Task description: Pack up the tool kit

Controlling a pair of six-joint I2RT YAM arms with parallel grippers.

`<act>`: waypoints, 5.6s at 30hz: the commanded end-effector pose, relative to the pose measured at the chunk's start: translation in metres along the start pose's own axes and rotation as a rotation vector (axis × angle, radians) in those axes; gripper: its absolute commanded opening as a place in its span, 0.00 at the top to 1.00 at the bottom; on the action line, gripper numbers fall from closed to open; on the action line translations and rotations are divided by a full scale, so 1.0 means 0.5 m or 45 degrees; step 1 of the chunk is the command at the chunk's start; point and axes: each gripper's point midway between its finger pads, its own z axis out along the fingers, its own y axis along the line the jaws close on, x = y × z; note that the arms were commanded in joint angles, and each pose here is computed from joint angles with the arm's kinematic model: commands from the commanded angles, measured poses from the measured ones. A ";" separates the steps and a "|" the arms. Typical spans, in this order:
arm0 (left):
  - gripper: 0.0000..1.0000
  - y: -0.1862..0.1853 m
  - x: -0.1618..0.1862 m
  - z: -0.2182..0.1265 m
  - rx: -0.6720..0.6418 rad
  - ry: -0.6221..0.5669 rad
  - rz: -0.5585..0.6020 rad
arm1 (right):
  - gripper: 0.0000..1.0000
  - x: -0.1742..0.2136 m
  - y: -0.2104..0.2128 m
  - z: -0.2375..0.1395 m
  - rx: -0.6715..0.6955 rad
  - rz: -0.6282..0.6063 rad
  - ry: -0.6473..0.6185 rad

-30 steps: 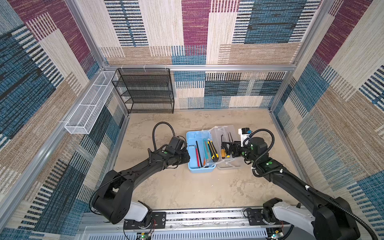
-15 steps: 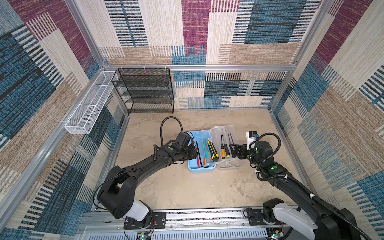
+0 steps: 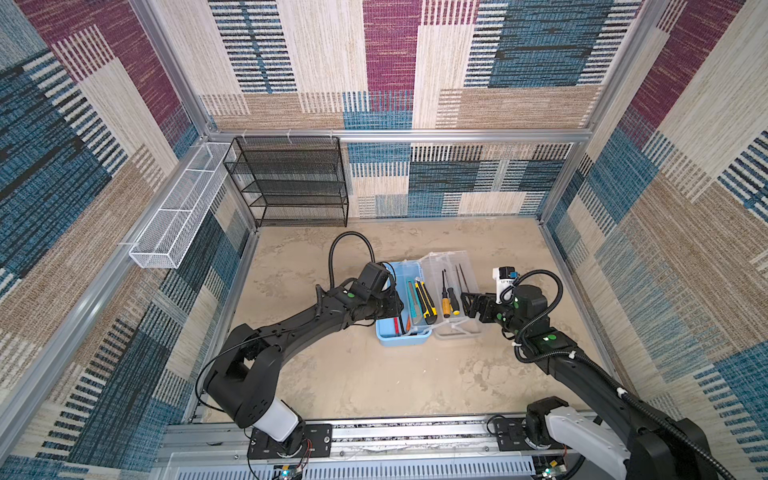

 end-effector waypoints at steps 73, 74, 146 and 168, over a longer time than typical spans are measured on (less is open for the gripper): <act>0.49 0.094 0.043 -0.008 -0.103 0.036 -0.010 | 0.23 -0.063 0.198 0.095 -0.199 -0.049 0.081; 0.49 0.099 0.045 -0.010 -0.113 0.038 -0.009 | 0.23 -0.065 0.199 0.096 -0.193 -0.053 0.081; 0.56 -0.024 -0.128 -0.006 -0.002 -0.018 0.108 | 0.21 -0.072 0.231 0.112 -0.200 -0.098 0.069; 0.62 0.019 -0.105 -0.006 -0.083 0.005 0.097 | 0.11 -0.162 0.220 0.013 -0.091 -0.132 -0.125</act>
